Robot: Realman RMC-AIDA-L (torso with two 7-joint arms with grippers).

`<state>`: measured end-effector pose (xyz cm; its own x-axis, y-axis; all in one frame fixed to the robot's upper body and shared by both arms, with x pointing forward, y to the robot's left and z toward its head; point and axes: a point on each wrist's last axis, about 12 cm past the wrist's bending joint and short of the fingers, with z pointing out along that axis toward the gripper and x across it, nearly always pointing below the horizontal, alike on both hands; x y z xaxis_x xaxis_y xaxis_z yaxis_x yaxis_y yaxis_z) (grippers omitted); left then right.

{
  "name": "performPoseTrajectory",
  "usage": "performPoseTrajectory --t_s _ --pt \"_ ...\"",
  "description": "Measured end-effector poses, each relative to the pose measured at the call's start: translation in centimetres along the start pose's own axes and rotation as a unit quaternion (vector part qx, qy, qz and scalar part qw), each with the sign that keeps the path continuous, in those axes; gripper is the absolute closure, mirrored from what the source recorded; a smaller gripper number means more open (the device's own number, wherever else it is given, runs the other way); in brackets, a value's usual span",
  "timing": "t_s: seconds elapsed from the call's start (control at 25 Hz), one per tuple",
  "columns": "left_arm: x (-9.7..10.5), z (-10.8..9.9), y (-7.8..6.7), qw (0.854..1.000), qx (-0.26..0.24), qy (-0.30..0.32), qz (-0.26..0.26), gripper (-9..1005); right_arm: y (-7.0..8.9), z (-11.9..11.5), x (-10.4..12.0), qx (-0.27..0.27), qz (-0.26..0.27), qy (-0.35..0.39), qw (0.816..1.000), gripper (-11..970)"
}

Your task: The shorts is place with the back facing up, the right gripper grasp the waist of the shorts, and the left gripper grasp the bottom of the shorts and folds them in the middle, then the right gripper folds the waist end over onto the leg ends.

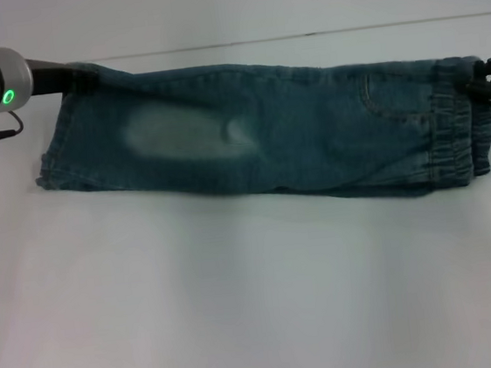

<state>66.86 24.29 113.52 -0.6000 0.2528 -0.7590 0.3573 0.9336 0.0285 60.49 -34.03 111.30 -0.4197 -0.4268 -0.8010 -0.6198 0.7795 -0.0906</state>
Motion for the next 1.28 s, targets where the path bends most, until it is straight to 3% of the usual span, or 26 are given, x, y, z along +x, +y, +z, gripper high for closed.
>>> performPoseTrajectory --t_s 0.16,0.36,0.52,0.8,1.0,1.28 --pt "0.3 0.0 0.1 1.000 0.003 0.007 -0.001 715 0.3 0.0 0.0 -0.012 -0.005 0.001 1.000 648" --pt "1.1 -0.2 0.2 1.000 0.013 0.026 -0.001 492 1.0 0.4 -0.2 -0.032 -0.011 0.003 0.999 444" --pt "1.4 -1.1 0.4 0.999 0.033 0.018 0.001 403 1.2 0.1 -0.1 -0.041 -0.009 0.000 0.999 294" --pt "2.1 -3.0 -0.8 0.988 0.150 -0.032 0.008 248 1.9 -1.5 1.0 -0.073 0.005 -0.033 0.997 146" --pt "3.2 -4.1 -1.9 0.968 0.243 -0.052 0.023 58 2.4 -3.1 2.6 -0.084 0.014 -0.069 0.994 46" --pt "4.4 -5.1 -3.2 0.943 0.324 -0.042 0.058 60 3.8 -4.5 5.4 -0.085 0.021 -0.100 0.991 29"
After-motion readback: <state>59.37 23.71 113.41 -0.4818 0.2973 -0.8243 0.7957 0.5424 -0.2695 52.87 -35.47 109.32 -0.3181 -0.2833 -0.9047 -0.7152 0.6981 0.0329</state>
